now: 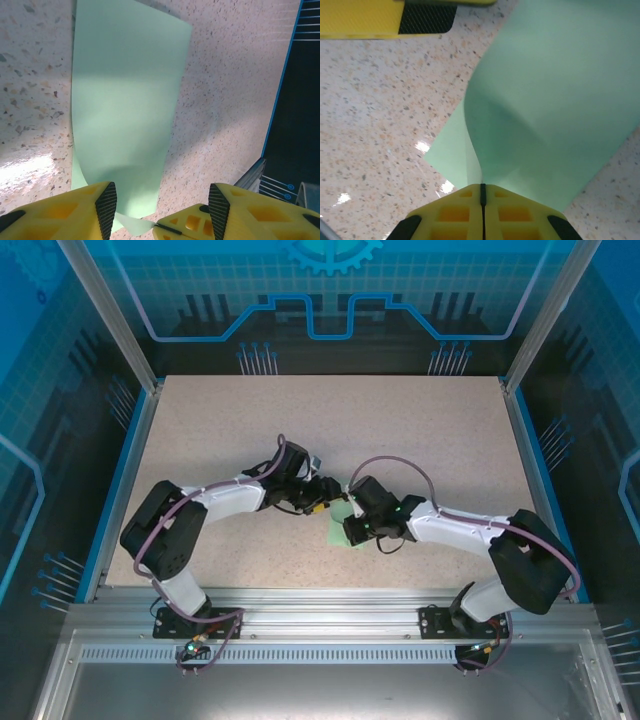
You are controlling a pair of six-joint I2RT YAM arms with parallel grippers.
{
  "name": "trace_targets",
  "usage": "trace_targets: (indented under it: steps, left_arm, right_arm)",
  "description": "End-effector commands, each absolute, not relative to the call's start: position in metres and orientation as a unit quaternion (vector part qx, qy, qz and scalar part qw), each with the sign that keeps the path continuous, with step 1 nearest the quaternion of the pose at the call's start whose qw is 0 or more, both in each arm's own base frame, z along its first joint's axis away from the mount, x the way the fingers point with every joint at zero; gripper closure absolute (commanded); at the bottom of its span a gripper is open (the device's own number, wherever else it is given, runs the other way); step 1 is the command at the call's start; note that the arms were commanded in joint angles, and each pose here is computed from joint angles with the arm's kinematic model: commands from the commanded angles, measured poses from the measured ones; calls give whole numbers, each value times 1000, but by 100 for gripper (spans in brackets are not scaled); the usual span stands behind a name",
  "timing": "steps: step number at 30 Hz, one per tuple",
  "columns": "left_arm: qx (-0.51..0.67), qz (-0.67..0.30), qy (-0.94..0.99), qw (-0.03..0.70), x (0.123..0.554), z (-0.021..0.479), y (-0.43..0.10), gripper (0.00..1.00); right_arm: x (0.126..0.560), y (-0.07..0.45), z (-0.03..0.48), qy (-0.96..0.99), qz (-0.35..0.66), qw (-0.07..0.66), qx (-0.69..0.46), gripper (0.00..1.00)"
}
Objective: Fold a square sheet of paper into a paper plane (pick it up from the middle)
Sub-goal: Fold the triangle a second time at the center of the table.
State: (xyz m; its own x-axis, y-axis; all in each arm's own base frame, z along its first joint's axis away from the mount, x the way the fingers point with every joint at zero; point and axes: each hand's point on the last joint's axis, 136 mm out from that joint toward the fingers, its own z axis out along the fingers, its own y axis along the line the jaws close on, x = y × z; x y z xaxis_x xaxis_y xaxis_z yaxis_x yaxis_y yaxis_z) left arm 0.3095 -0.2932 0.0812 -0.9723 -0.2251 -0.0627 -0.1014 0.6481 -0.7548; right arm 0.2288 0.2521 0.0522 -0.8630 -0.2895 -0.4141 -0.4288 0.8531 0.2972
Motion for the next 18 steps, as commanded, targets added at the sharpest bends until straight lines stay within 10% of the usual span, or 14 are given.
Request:
trace_targets:
  steps: [1,8,18]
  left_arm:
    - [-96,-394,911,82,306,79,-282,46]
    - [-81,-390,913,90,292,80,-276,68]
    - [-43,-401,911,87,268,83,-296,72]
  right_arm:
    - [229,265,65,925,256,181,-214,94]
    - [237,250,59,925,280,147,-209,95]
    - [245,223,45,941,258,119,-185,94]
